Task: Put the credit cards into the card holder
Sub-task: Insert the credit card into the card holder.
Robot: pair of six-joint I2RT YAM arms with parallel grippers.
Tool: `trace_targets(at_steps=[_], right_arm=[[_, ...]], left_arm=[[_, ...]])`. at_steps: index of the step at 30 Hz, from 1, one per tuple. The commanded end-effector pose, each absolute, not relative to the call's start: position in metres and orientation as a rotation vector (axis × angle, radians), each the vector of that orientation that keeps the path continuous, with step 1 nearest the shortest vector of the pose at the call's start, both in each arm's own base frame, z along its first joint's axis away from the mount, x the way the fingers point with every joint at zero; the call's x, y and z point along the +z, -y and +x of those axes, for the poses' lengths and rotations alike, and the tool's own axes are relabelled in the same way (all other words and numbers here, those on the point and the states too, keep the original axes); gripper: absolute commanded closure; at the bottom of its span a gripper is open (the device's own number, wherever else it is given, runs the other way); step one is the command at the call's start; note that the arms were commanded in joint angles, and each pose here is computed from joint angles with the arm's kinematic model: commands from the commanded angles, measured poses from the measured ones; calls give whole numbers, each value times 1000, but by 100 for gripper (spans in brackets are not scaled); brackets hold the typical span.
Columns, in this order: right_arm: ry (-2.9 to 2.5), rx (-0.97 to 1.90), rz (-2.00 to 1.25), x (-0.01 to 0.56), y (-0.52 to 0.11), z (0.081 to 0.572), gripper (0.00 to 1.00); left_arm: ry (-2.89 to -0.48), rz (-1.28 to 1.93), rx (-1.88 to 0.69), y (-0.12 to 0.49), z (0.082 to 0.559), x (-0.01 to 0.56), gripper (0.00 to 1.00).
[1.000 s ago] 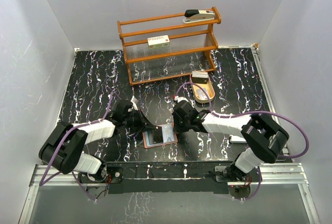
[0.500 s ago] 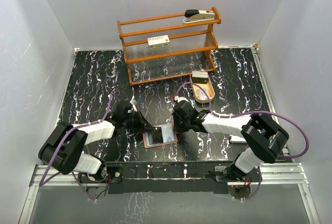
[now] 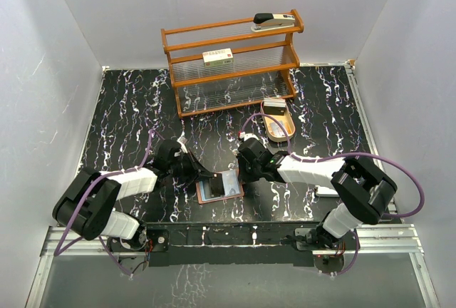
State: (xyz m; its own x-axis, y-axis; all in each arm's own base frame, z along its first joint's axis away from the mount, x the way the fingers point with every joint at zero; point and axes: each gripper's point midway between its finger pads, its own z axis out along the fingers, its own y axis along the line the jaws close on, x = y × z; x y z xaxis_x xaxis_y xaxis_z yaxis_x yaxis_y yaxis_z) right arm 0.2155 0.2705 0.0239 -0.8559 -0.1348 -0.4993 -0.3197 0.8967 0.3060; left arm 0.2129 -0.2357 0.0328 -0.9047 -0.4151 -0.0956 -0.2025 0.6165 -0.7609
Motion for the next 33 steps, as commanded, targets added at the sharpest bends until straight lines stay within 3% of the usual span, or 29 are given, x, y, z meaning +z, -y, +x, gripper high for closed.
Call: trace_targets(at_steps=[1,6,14,22,33], right_arm=[[-2599,523,-326,18,-265,208,93],[-2570,532,-297,36,-267,213,92],[-2499,638,-274,68,-280,218,82],[-2533,669,-291,53,-288,214,79],[-2608,531,-295,20,-266,206,96]], left_arm=[[-2540,-478,-1227,240,213,36,100],[-2537,-462,-1233,242,214,35,100],[-2548,-455,-1233,243,214,30,100],[-2548,-452,-1230,242,213,28,100],[-2598,-364,-1194,236,201,31,100]])
